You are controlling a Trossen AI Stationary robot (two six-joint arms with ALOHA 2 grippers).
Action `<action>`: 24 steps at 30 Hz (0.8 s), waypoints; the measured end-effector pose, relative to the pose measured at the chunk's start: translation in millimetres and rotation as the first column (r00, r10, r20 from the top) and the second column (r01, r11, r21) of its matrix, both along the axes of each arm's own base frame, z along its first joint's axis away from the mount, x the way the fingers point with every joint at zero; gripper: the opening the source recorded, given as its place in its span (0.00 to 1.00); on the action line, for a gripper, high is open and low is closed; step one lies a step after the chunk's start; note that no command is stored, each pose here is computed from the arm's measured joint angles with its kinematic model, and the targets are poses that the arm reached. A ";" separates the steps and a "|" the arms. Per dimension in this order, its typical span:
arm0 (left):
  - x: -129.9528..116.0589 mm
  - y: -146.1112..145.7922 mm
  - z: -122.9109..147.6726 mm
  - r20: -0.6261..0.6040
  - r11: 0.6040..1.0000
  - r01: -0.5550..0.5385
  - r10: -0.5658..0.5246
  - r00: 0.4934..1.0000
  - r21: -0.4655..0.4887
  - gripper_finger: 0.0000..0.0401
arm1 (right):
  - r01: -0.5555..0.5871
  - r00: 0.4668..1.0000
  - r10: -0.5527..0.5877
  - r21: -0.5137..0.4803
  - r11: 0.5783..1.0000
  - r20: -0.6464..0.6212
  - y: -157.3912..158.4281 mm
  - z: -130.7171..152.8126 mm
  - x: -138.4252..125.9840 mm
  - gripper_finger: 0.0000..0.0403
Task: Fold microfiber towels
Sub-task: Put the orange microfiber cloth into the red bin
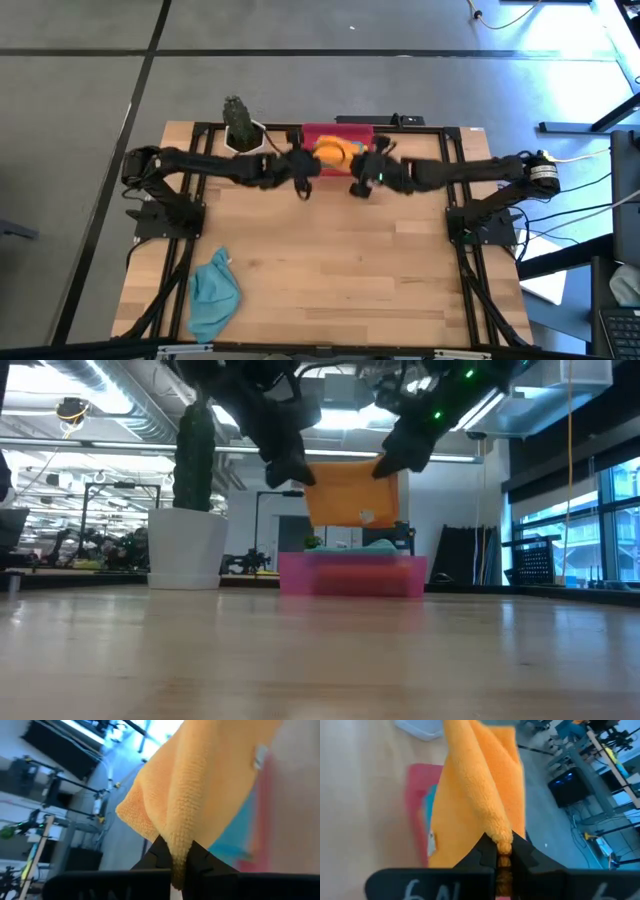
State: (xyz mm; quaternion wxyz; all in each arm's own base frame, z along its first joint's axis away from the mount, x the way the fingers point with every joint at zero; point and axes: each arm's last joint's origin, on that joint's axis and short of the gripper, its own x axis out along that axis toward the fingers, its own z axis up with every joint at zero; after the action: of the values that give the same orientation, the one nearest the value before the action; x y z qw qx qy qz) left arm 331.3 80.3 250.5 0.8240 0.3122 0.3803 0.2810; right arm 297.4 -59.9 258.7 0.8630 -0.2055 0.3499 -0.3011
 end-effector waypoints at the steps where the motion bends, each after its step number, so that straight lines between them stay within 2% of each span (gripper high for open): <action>1: -0.4 10.0 2.7 0.023 1.000 -0.006 0.005 1.000 0.011 0.00 | 0.006 1.000 -0.006 -0.004 1.000 0.003 -12.3 1.2 -1.3 0.04; 5: -1.9 43.1 9.7 0.096 0.998 -0.016 0.010 0.995 0.062 0.00 | 0.024 0.999 -0.023 -0.023 0.999 0.042 -56.6 7.5 -9.6 0.04; 10: -1.1 63.8 2.2 0.065 0.993 -0.034 0.026 0.998 0.114 0.00 | -0.008 0.995 0.005 0.023 1.000 0.102 -93.7 5.4 -17.5 0.04; 19: 20.7 75.1 -55.9 -0.068 0.992 -0.042 0.050 0.996 0.118 0.00 | 0.029 0.997 -0.027 0.029 0.999 -0.072 -117.6 -40.9 -6.6 0.04; 24: 25.2 70.9 -71.9 -0.114 0.995 -0.029 0.040 0.993 0.096 0.00 | 0.027 0.991 -0.019 0.057 0.998 -0.132 -117.5 -59.9 -0.3 0.04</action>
State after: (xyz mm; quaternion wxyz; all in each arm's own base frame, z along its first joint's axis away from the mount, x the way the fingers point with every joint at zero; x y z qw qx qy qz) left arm 356.6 151.1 178.6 0.7800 0.3598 0.4191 0.2942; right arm 297.1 -177.4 198.7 0.8401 -0.1954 0.4171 -0.2864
